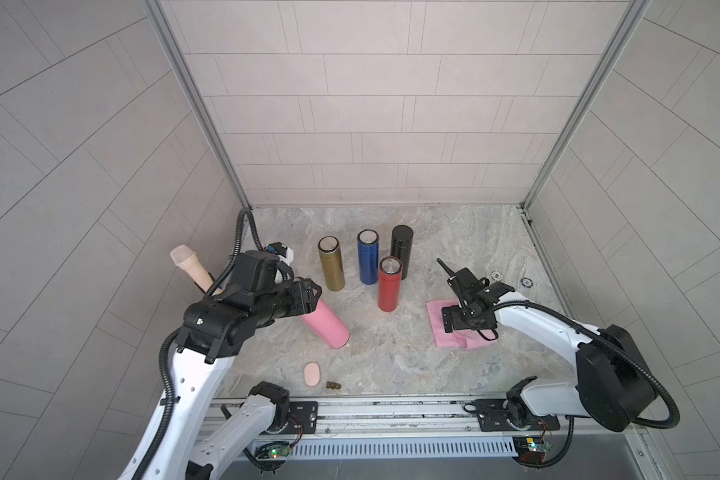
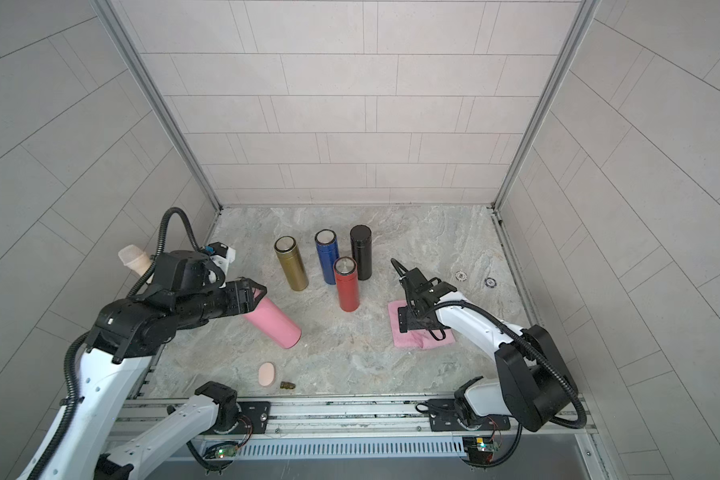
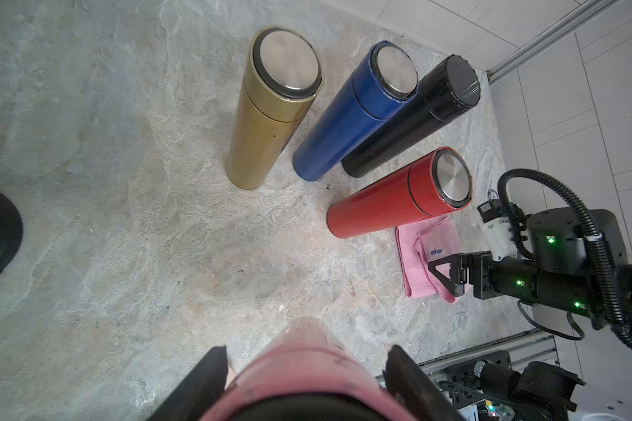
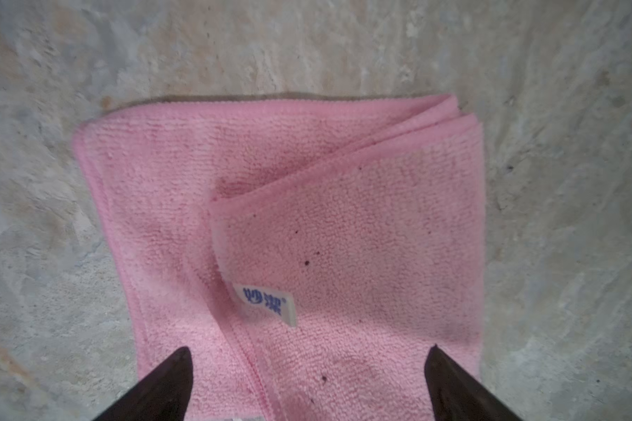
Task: Wipe the surface of the thermos
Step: Pick up the cleaning item at the center of the board.
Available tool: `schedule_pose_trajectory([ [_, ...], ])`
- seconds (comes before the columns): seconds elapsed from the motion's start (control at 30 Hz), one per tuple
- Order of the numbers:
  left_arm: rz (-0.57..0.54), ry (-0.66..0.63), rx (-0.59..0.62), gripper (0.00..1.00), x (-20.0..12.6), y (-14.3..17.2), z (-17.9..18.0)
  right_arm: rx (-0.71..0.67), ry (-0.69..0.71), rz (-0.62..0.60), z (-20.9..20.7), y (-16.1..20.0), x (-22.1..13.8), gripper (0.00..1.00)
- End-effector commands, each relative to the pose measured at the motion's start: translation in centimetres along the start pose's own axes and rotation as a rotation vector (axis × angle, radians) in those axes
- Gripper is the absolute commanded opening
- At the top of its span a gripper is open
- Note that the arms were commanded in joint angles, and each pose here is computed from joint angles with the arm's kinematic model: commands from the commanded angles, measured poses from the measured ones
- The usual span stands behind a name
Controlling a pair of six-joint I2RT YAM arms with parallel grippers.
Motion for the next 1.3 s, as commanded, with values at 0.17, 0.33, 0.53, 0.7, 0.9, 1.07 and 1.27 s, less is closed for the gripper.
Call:
schedule_pose_trajectory([
  [0.17,-0.064,0.024,0.082,0.00,2.6,-0.9,-2.8,0.058,0.061,0.015,-0.3,0.3,3.1,1.00],
  [0.33,-0.028,0.074,0.099,0.00,5.2,0.3,-4.9,0.090,0.054,0.017,0.1,0.6,4.0,0.90],
  [0.53,-0.026,0.054,0.162,0.00,6.2,1.1,-5.9,0.124,0.016,0.044,0.8,1.1,5.1,0.53],
  [0.7,-0.017,0.074,0.178,0.00,7.3,1.8,-6.7,0.140,0.001,0.059,0.9,1.6,5.4,0.17],
  [0.9,-0.043,0.033,0.242,0.00,8.4,2.6,-7.2,0.149,-0.069,0.007,0.9,1.9,2.3,0.00],
  [1.07,-0.098,0.015,0.269,0.00,9.3,2.8,-8.3,0.118,-0.290,-0.092,2.6,3.3,-2.6,0.00],
  [1.27,-0.098,0.061,0.251,0.00,11.6,3.4,-10.8,0.081,-0.579,-0.277,5.1,4.7,-9.0,0.00],
])
Point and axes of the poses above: each gripper's point midway between its finger pads, its own x axis out along the fingers, its own z axis along the line the jaws close on, y = z × x, the point moved 1 cm from there along -x, back along the fingers, and after that the axes turned 1 degree about x, right-handed, at the moved point
